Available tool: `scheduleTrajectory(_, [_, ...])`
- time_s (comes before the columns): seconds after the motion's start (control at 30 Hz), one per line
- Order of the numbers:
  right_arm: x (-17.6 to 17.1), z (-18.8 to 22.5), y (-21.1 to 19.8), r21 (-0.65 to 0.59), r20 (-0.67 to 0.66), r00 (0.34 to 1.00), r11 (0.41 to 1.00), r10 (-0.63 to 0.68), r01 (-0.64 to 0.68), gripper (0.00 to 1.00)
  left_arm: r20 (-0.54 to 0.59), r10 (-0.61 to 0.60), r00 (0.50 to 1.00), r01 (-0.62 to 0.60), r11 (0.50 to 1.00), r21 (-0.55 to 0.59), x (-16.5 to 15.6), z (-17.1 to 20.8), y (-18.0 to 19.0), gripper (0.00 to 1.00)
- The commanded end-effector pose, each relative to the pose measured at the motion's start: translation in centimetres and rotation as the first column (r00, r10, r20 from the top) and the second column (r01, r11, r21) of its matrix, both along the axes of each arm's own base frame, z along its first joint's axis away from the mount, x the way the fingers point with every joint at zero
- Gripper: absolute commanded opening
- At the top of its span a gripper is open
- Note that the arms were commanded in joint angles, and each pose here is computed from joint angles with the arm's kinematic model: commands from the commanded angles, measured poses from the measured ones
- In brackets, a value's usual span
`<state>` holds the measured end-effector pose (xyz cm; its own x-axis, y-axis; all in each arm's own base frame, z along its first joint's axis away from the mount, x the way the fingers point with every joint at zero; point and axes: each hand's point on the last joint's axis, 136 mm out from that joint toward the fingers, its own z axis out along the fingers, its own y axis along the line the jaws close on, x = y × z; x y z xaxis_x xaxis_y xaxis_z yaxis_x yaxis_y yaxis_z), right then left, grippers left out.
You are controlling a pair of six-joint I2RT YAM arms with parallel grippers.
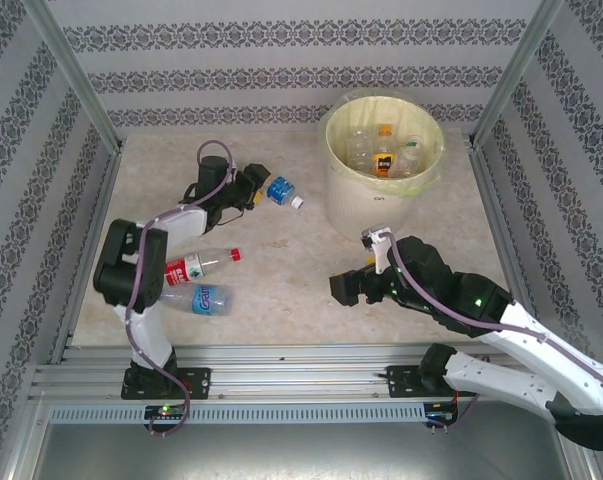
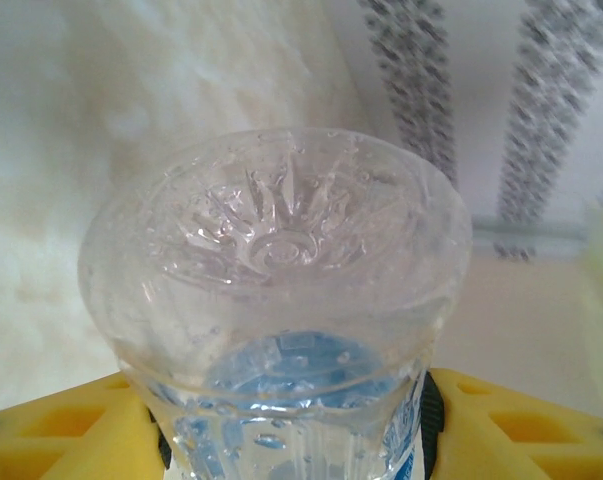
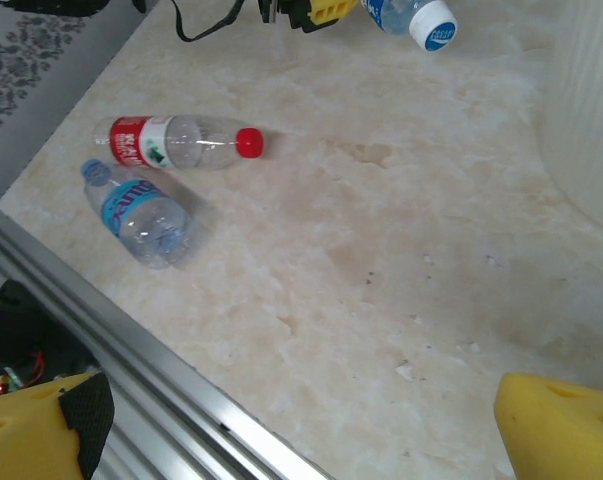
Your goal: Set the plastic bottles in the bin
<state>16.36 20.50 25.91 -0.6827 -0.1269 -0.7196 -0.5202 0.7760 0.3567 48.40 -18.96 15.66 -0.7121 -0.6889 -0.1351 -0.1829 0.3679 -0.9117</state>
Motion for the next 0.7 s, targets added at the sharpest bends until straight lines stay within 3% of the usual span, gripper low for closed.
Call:
scheduleTrajectory(0.0, [-0.7,1.2,1.2,0.039,-0.033,0.998,0.998,0.059,-0.058,0.98,0.147,-0.182,0.972,0.177,0.983,0.048,-3.9,4.1,-0.9,0.63])
scheduleTrajectory(0.2, [-0.3,1.7,3.1,0.067,-0.1,0.992,0.996,0.07,-0.064,0.98,0.194,-0.359,0.913,0.338,0.932,0.13,-12.3,7.4,-1.5,0.63])
scheduleTrajectory(0.4, [0.4,2.0,5.3,0.124,-0.114,0.989,0.989,0.094,-0.08,0.98,0.248,-0.412,0.877,0.397,0.911,0.112,-19.2,9.8,-3.2,0.64])
scheduleTrajectory(0.67, [0.8,1.6,8.2,0.193,-0.148,0.977,0.973,0.155,-0.125,0.98,0.293,-0.447,0.845,0.433,0.894,0.115,-24.8,11.6,-5.8,0.65])
